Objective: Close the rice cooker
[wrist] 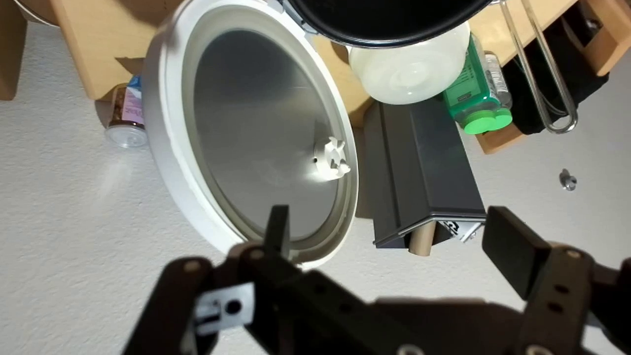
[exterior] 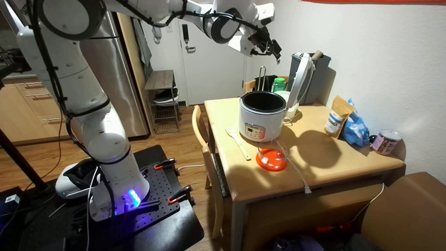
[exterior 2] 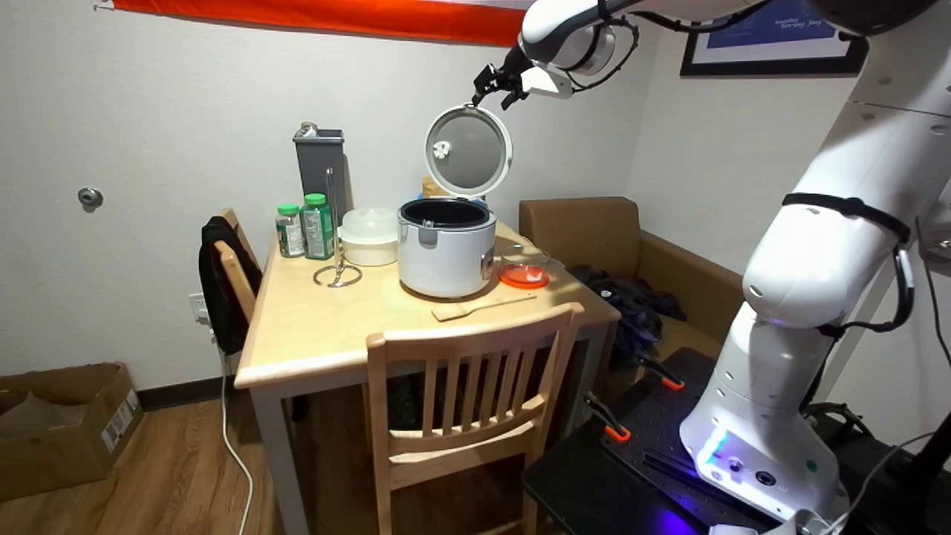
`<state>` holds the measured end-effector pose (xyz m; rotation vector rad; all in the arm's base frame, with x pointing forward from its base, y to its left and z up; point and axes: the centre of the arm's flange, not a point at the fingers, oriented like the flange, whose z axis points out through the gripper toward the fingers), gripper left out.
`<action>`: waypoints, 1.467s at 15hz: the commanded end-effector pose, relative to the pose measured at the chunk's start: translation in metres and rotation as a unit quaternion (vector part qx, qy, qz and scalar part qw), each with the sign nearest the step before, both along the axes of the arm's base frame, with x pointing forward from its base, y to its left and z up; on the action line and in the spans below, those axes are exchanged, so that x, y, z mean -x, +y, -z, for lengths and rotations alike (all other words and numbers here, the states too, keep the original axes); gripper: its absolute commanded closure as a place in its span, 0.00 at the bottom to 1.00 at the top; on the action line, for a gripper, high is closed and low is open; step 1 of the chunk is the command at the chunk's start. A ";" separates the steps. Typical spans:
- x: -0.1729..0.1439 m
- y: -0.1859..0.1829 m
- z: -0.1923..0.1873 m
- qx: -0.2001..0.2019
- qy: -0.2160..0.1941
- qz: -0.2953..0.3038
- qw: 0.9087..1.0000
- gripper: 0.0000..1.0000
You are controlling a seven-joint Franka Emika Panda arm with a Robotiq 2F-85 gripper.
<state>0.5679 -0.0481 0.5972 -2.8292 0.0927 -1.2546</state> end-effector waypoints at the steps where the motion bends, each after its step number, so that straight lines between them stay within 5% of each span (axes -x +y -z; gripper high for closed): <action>1: -0.005 -0.010 0.003 -0.017 -0.010 0.026 0.999 0.00; 7: -0.019 -0.056 0.015 -0.035 -0.024 0.089 0.995 0.00; 16: -0.041 -0.122 0.102 -0.106 0.041 0.165 0.980 0.00; 22: -0.047 -0.131 0.104 -0.121 0.034 0.177 0.976 0.50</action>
